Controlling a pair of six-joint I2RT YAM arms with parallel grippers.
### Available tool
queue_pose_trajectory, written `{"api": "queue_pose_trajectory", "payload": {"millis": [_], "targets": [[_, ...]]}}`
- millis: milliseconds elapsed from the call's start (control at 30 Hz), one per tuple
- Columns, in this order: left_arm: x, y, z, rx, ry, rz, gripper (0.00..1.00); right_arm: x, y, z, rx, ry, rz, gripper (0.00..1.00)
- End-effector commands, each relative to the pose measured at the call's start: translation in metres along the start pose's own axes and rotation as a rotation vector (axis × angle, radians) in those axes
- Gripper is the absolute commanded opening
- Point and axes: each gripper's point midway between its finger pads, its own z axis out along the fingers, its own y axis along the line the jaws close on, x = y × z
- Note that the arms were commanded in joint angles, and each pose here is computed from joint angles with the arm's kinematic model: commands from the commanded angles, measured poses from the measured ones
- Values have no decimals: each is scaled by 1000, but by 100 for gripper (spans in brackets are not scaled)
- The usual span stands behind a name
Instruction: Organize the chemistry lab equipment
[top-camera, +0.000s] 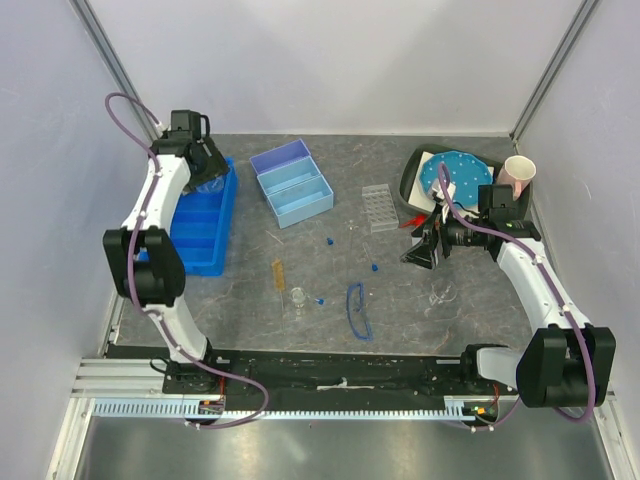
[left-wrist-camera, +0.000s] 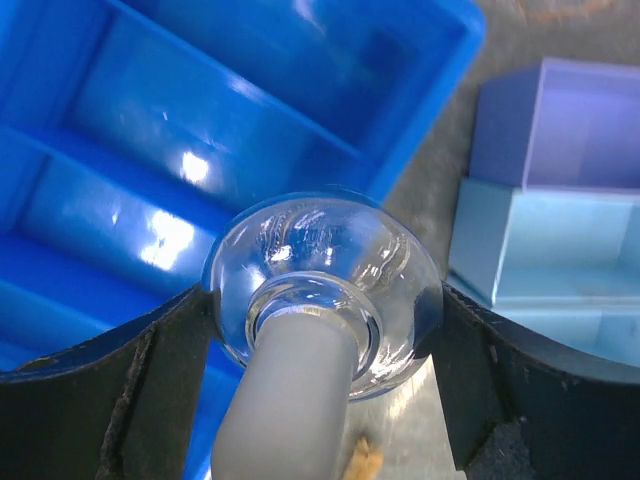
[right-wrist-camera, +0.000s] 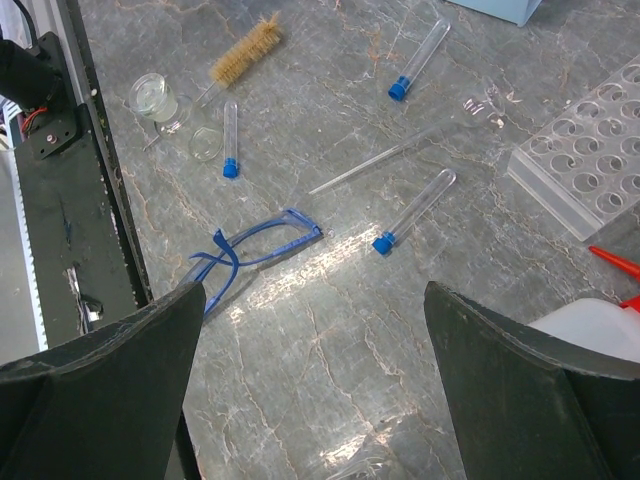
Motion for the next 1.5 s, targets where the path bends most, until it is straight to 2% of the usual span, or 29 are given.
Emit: {"api": "queue_pose_trajectory", "payload": {"millis": [0, 200, 433, 600, 833, 1033, 1100, 1233, 1300, 1433, 1467], "targets": [[-55, 10, 31, -19, -116, -40, 29, -2, 3, 2, -36, -25, -35, 98], [-70, 24, 85, -50, -106, -14, 29, 1, 0, 3, -34, -16, -23, 98], [-87, 19, 112, -33, -124, 9, 30, 6, -5, 5, -29, -2, -8, 98], [-86, 15, 115, -11, -115, 8, 30, 8, -6, 6, -26, 3, -3, 98], [-99, 7, 102, 34, -167, 39, 30, 8, -6, 7, -31, 2, 2, 98], [-76, -2, 133, 93, -72, 124, 32, 9, -7, 6, -22, 7, -3, 98], [-67, 1, 143, 85, -43, 139, 36, 9, -8, 6, -18, 10, -3, 98], [-50, 9, 155, 63, 12, 166, 56, 10, -9, 7, -18, 12, 0, 98], [-46, 8, 159, 73, 31, 187, 58, 10, -9, 7, -19, 12, 1, 98], [-40, 8, 156, 84, 58, 201, 75, 11, -10, 7, -14, 15, -2, 98], [-41, 8, 154, 85, 56, 201, 85, 11, -10, 7, -13, 16, -1, 98]]}}
